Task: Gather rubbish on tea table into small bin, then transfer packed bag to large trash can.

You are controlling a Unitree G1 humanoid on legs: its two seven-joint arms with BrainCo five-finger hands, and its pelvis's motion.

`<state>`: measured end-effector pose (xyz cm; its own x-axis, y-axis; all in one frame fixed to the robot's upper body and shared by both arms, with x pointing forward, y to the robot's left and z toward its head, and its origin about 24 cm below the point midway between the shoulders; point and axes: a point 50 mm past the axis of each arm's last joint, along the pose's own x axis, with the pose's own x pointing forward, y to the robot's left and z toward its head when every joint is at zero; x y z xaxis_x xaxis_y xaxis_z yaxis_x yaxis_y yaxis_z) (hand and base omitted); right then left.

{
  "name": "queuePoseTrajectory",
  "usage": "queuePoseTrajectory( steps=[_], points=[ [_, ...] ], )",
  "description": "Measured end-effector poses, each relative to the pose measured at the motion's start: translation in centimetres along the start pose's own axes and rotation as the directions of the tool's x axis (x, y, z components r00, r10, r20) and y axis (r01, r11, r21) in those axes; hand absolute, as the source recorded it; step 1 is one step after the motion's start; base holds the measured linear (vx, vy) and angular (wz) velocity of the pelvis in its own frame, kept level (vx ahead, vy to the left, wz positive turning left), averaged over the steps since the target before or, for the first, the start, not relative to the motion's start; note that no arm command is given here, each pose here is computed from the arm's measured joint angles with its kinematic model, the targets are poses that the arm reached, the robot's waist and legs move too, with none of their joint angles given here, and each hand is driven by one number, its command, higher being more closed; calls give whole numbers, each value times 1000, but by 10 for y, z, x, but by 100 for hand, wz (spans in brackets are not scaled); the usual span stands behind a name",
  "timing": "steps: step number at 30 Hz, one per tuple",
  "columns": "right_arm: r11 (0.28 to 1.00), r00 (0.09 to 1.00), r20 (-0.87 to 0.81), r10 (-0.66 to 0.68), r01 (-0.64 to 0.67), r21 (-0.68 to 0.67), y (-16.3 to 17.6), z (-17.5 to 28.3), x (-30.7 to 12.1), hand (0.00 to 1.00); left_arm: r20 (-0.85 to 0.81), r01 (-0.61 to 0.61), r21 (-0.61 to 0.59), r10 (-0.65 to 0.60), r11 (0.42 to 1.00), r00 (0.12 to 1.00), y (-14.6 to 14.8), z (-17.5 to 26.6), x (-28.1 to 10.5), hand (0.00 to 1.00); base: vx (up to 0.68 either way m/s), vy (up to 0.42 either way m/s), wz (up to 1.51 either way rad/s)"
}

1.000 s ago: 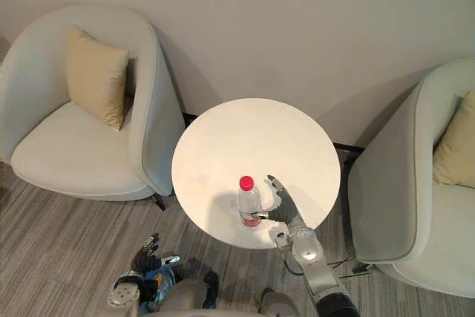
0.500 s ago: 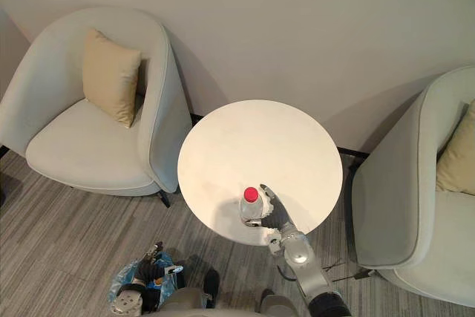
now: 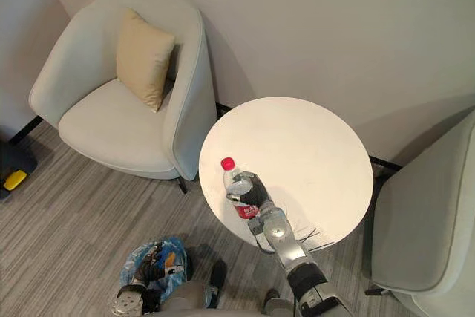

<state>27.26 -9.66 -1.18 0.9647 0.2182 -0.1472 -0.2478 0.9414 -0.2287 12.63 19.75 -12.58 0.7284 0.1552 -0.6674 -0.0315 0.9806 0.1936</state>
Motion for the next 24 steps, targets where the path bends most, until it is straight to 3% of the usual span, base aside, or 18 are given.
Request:
queuePoseTrajectory(
  steps=[10, 16, 24],
  points=[
    [991, 952, 275, -135, 124, 58, -34, 53, -13, 100, 14, -33, -52, 34, 998, 999, -1, 4, 2, 0, -50, 1, 52],
    [982, 927, 324, -188, 167, 92, -36, 66, -12, 100, 17, -9, -111, 11, 994, 1000, -21, 9, 4, 0, -117, -111, 100],
    [956, 889, 351, -294, 271, 114, -59, 76, -6, 100, 99, 64, -99, -54, 993, 994, -41, 33, 11, 0, -61, 52, 103]
  ],
)
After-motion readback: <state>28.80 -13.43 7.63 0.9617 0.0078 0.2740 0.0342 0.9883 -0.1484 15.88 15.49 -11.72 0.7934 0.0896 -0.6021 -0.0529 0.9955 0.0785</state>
